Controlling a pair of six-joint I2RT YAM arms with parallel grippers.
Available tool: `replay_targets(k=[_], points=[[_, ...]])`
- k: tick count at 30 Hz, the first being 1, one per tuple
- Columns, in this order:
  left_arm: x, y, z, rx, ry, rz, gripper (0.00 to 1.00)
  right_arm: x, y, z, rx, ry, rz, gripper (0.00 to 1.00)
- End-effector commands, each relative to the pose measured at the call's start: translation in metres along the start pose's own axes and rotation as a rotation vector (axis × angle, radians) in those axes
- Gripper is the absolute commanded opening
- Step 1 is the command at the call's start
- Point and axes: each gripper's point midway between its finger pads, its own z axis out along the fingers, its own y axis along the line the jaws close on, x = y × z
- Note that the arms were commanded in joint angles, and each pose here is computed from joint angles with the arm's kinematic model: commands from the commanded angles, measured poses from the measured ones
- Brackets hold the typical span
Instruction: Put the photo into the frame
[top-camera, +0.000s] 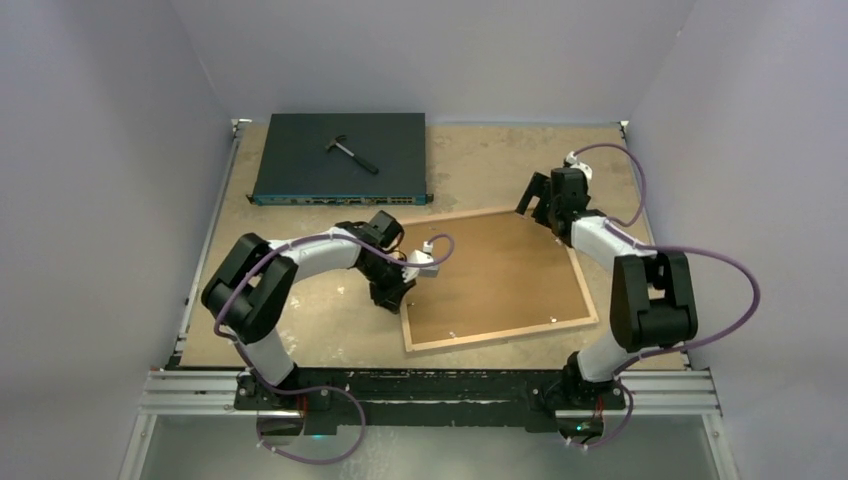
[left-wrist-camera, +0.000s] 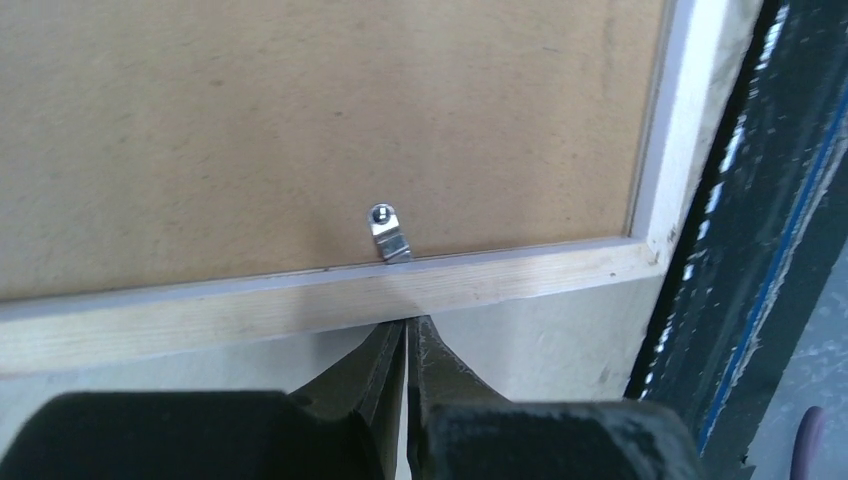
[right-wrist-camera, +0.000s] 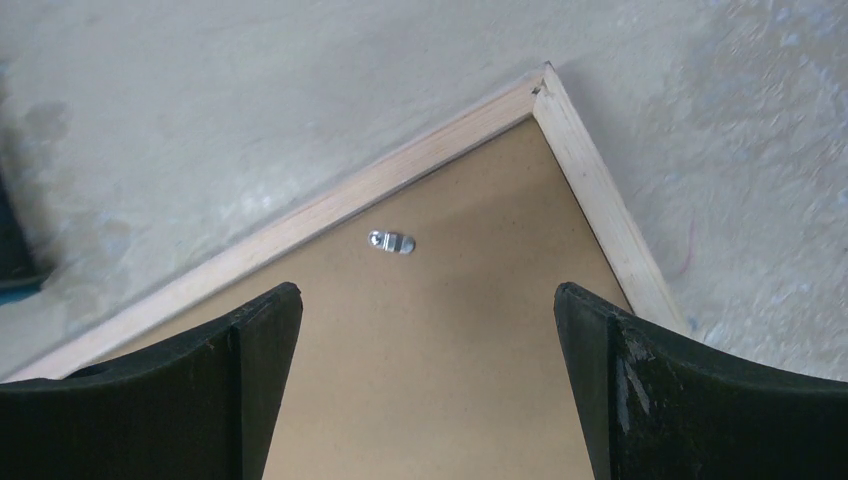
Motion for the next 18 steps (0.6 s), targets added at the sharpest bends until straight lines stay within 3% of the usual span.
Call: replay_targets(k=[1,6,8,11,14,18], points=[[-0.015,-0.018,0.025,0.072,0.021,0.085,0.05,-0.031,-0.025,0.015,0.127,-0.059,-0.04,0.99],[-0.031,-0.038,-0.003,0.167,0.06,0.131,0.19,-0.056,-0.038,0.013,0.128,-0.116,0.006,0.99],[-0.054,-0.025,-0.027,0.123,0.017,0.181,0.23,-0.062,-0.04,0.012,0.127,-0.121,0.022,0.99],[-0.092,0.021,-0.064,-0.027,-0.088,0.185,0.25,-0.062,-0.045,0.009,0.159,-0.113,0.04,0.99],[-0.125,0.098,-0.09,-0.278,-0.188,0.093,0.25,-0.057,-0.066,0.008,0.187,-0.099,0.099,0.99],[-0.146,0.158,-0.085,-0.39,-0.258,0.05,0.25,-0.051,-0.088,0.008,0.211,-0.083,0.137,0.99]])
